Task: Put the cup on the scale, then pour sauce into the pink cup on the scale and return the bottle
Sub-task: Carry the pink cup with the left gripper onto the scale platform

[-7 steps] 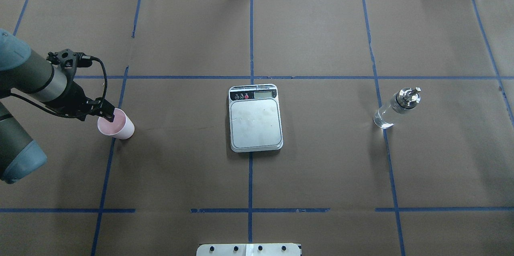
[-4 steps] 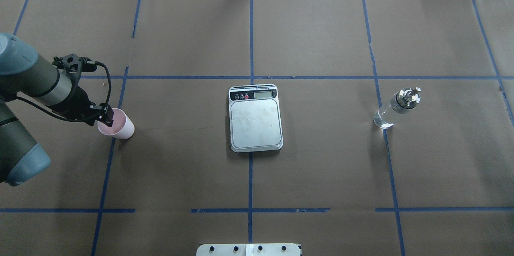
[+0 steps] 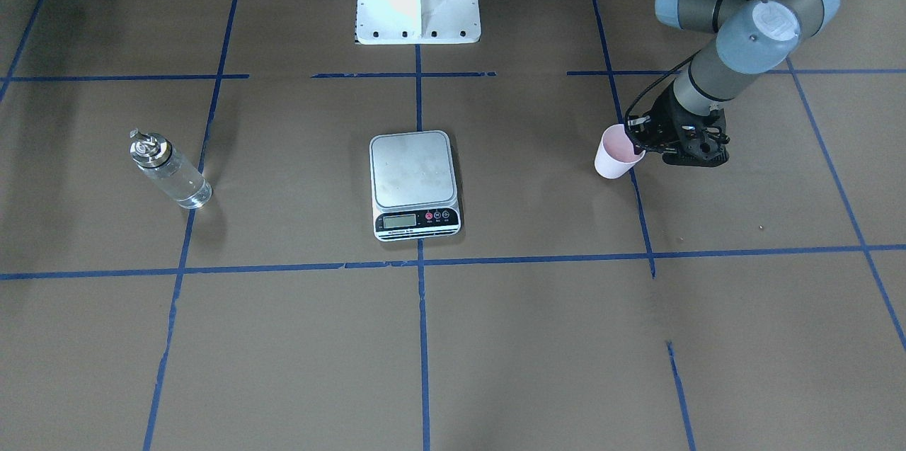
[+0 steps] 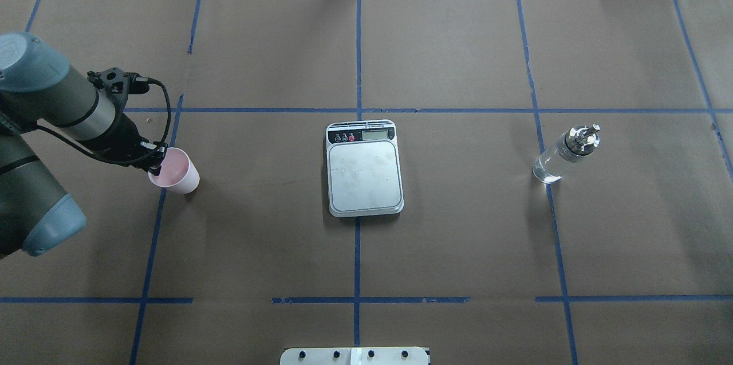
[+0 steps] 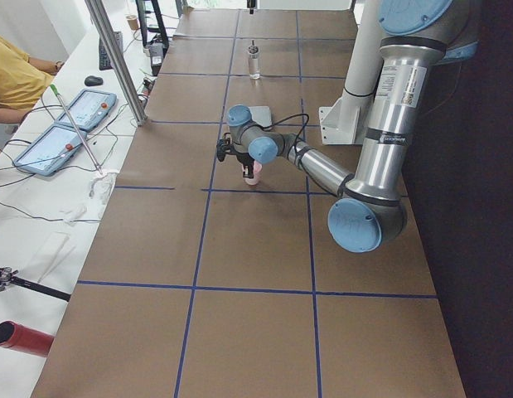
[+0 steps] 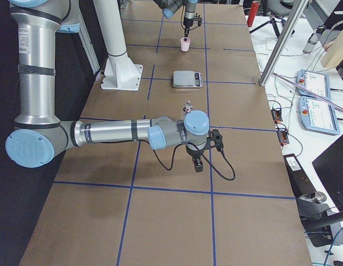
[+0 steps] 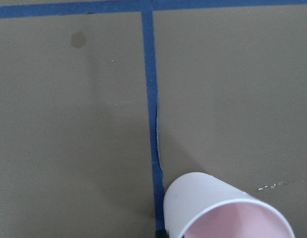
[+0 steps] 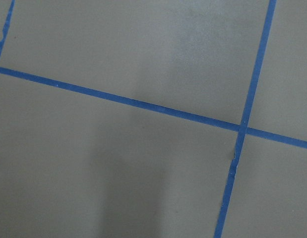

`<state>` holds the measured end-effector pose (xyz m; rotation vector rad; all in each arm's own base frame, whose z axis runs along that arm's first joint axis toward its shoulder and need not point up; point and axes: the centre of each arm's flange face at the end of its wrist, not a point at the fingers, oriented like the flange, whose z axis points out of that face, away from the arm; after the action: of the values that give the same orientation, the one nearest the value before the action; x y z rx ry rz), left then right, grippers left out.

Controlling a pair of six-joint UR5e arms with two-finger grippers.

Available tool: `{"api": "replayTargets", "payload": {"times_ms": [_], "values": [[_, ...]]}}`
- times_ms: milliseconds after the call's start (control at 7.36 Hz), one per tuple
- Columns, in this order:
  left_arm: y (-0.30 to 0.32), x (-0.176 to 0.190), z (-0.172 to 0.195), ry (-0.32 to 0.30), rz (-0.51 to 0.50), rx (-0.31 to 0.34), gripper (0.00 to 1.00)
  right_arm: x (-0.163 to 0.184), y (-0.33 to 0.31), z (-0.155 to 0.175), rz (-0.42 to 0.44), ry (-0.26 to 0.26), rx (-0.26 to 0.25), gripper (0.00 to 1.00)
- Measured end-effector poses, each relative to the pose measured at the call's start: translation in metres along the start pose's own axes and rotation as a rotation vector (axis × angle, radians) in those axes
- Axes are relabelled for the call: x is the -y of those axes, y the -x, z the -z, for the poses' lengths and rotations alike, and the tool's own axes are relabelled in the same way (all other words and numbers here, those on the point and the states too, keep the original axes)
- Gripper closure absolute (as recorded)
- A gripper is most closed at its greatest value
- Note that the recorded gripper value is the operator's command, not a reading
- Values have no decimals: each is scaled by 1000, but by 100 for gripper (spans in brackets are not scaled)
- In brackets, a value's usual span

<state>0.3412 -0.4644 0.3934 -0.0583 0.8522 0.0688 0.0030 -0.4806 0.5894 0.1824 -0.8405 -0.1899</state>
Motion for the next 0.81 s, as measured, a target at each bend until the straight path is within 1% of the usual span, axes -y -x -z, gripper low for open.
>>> {"api": "replayTargets", "payload": {"times_ms": [136, 272, 407, 679, 815], "values": [[-31, 5, 22, 0, 41, 6, 100, 0, 0, 0, 0, 0, 0, 0], [-65, 9, 40, -8, 88, -9, 100, 0, 0, 0, 0, 0, 0, 0], [-103, 9, 50, -8, 119, -35, 100, 1, 0, 0, 1, -1, -1, 0], [-185, 9, 67, -14, 169, -117, 100, 1, 0, 0, 0, 0, -1, 0], [-227, 18, 65, -15, 188, -152, 100, 0, -1, -1, -1, 1, -2, 0]]}}
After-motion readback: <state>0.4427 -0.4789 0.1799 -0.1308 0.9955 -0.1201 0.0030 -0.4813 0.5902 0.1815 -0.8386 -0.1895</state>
